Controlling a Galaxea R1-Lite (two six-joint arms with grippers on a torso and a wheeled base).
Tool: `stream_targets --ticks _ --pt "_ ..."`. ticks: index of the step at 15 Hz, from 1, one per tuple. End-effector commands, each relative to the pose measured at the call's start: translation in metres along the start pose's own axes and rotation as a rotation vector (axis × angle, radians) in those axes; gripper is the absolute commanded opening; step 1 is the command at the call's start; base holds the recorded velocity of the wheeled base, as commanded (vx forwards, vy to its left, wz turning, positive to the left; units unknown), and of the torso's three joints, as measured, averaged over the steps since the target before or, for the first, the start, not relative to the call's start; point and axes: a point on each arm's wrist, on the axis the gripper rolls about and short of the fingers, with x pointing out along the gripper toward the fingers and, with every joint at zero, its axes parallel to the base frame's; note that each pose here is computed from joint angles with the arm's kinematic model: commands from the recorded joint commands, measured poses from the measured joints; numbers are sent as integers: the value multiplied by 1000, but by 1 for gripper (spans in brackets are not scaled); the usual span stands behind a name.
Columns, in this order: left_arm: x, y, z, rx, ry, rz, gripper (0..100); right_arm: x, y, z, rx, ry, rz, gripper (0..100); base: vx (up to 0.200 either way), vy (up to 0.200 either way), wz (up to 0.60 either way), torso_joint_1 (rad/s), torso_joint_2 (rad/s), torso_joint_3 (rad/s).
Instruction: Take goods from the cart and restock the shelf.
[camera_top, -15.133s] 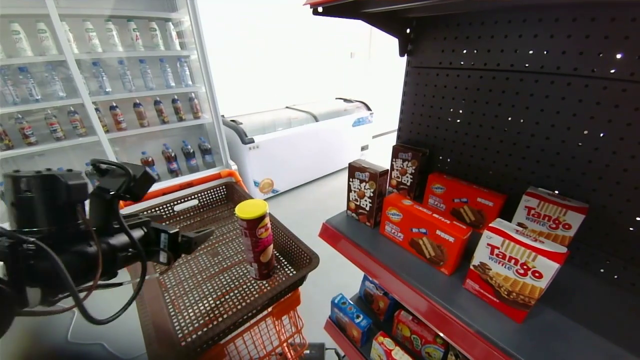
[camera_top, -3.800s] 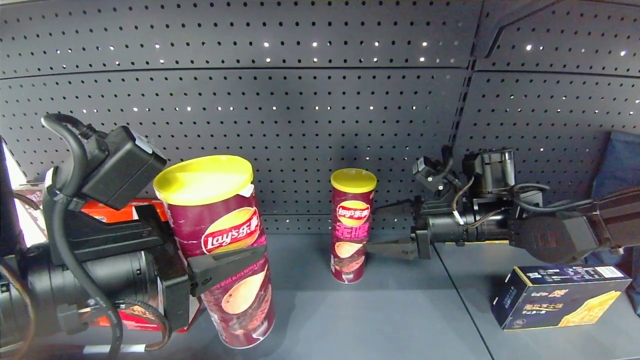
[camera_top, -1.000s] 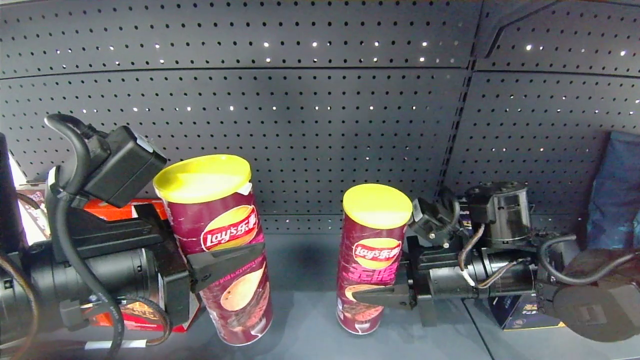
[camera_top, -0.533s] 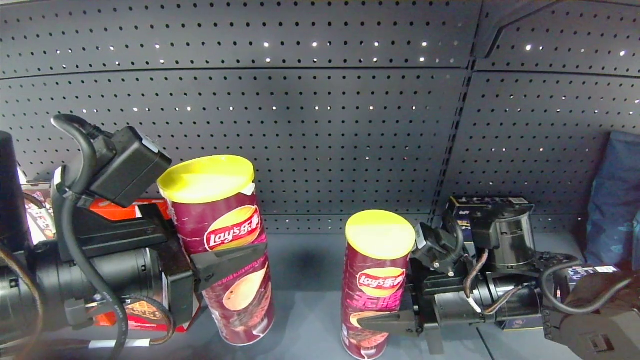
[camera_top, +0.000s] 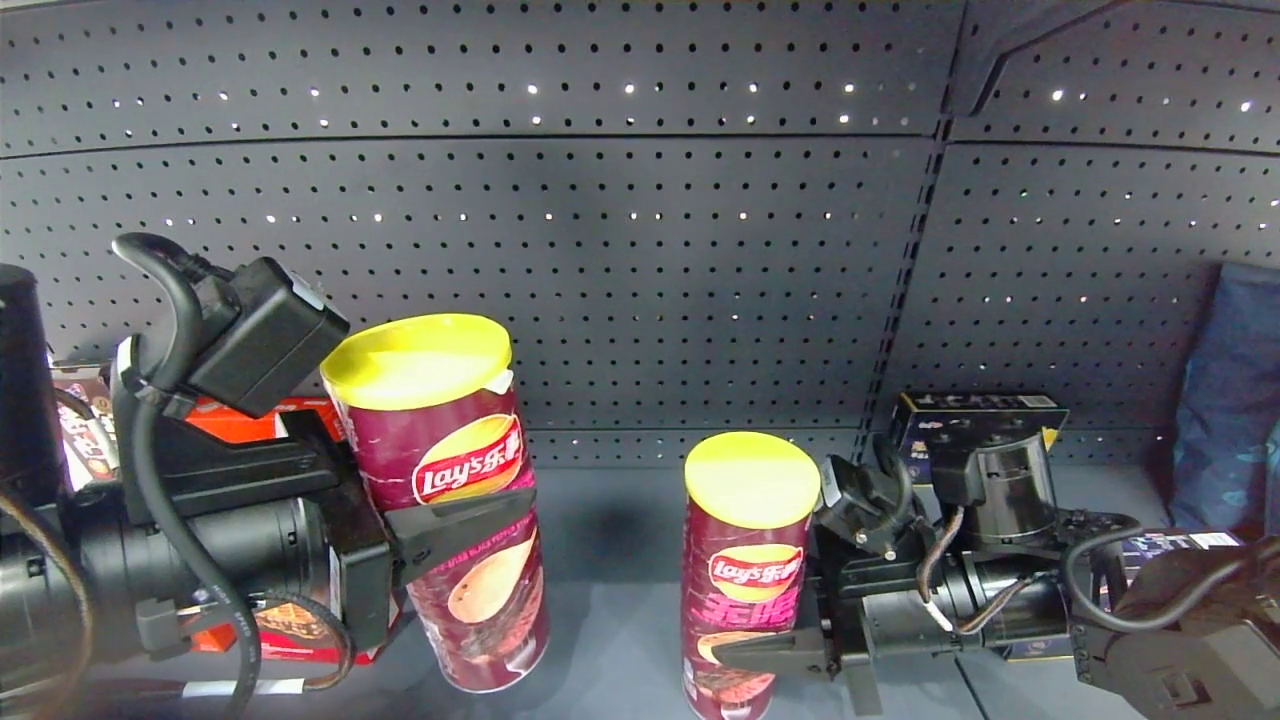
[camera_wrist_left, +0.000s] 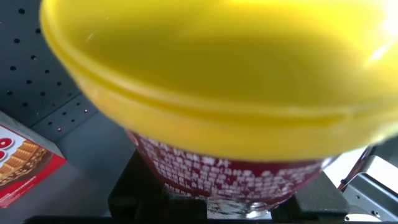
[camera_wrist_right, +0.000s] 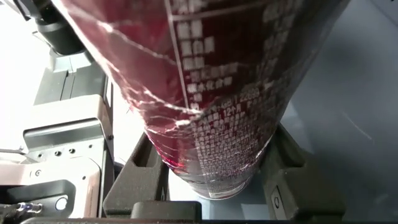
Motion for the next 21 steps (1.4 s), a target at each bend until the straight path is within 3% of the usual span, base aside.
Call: stream_targets --ticks 1,3,4,13,16,20,21 --pt "0 0 0 0 0 2 0 2 0 -2 5 6 3 0 0 0 0 0 0 0" --pt "0 0 0 0 0 -1 0 1 1 -5 12 13 5 0 0 0 0 0 0 0" --pt "0 0 0 0 0 -1 0 1 1 -5 12 13 5 100 0 0 0 0 0 0" --pt "0 0 -1 0 0 0 0 -16 7 -11 13 4 -29 100 0 0 0 0 0 0" --pt "0 0 -1 2 0 -1 0 -35 17 -7 -2 -19 -56 100 0 0 0 0 0 0" --pt "0 0 0 0 -1 2 0 -70 41 20 -84 -116 -150 100 0 0 0 0 0 0" --pt "0 0 0 0 -1 0 0 -88 55 36 -90 -182 -203 100 0 0 0 0 0 0"
